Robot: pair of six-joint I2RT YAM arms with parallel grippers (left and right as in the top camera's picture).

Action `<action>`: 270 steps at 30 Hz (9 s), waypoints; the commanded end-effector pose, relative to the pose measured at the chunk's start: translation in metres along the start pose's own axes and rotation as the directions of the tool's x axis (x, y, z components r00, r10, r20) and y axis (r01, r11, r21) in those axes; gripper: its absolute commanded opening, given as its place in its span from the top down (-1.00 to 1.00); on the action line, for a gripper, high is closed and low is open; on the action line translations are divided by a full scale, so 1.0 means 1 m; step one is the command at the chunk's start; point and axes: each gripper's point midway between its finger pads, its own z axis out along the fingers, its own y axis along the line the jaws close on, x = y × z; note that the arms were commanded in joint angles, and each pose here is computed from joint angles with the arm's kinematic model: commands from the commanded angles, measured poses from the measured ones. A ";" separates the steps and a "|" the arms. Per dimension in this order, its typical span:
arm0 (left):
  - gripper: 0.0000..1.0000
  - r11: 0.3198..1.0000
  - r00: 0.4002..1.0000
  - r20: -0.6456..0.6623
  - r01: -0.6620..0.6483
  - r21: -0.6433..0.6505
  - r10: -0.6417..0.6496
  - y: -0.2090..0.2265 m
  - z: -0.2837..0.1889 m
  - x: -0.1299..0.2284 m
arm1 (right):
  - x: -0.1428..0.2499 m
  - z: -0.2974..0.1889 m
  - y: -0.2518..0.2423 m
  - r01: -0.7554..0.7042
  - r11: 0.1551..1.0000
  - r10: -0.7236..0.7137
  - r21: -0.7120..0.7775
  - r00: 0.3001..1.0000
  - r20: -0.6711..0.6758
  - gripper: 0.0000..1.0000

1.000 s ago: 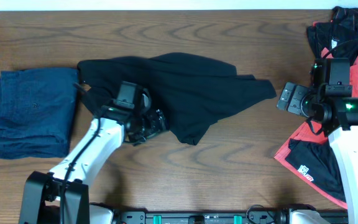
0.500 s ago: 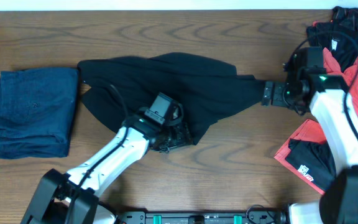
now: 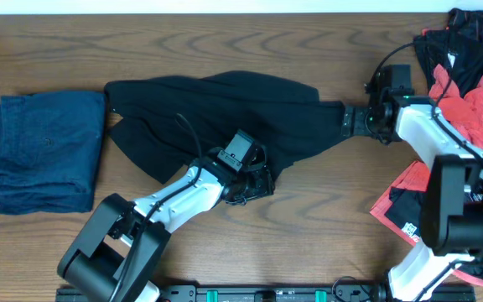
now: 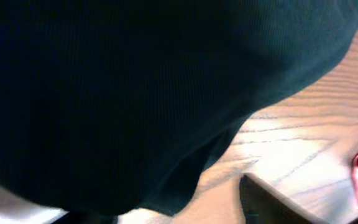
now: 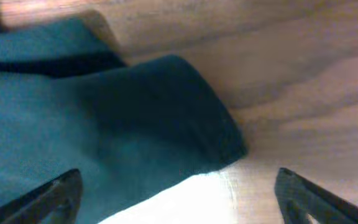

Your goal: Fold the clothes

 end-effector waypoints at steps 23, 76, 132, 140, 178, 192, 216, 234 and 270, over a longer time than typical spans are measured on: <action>0.88 0.962 0.992 0.094 0.105 -0.253 -0.083 0.099 -0.109 -0.008 | -0.018 -0.042 -0.099 -0.342 0.929 0.322 0.143 0.936 0.142 0.98; 0.88 0.915 0.989 0.032 0.148 -0.376 -0.147 0.127 -0.142 0.034 | 0.183 -0.010 0.060 0.003 0.994 -0.054 -0.109 0.882 -0.469 0.81; -0.57 0.905 0.933 -0.117 0.291 -0.310 -0.340 0.122 -0.095 0.094 | 0.050 -0.043 -0.071 -0.253 0.945 0.286 0.206 0.946 -0.153 0.98; -0.41 0.933 0.937 -0.141 0.286 -0.217 -0.320 0.110 -0.074 0.090 | 0.053 -0.044 -0.070 -0.253 0.946 0.288 0.204 0.943 -0.165 0.98; 0.88 0.983 0.989 0.000 0.150 -0.102 -0.151 0.089 -0.126 0.001 | 0.068 -0.055 -0.055 -0.239 0.961 0.266 0.136 0.932 -0.245 0.98; 0.88 0.998 0.913 0.401 -0.066 -0.022 0.069 0.030 -0.326 -0.017 | 0.031 -0.222 -0.023 -0.157 0.985 0.169 -0.069 0.953 0.253 0.98; 0.88 0.996 0.745 0.663 -0.088 -0.005 0.069 0.020 -0.388 -0.139 | -0.056 -0.274 -0.011 -0.038 0.993 0.093 -0.112 0.839 0.535 0.98; 0.88 0.871 0.193 0.978 -0.491 0.028 0.077 -0.084 -0.531 -0.285 | -0.220 -0.330 -0.037 -0.078 0.991 0.135 -0.110 0.547 0.826 0.98; 0.88 0.968 0.881 -0.404 0.210 -0.134 -0.247 0.141 -0.158 0.042 | 0.128 -0.052 -0.075 -0.279 0.952 0.307 0.129 0.869 -0.389 0.97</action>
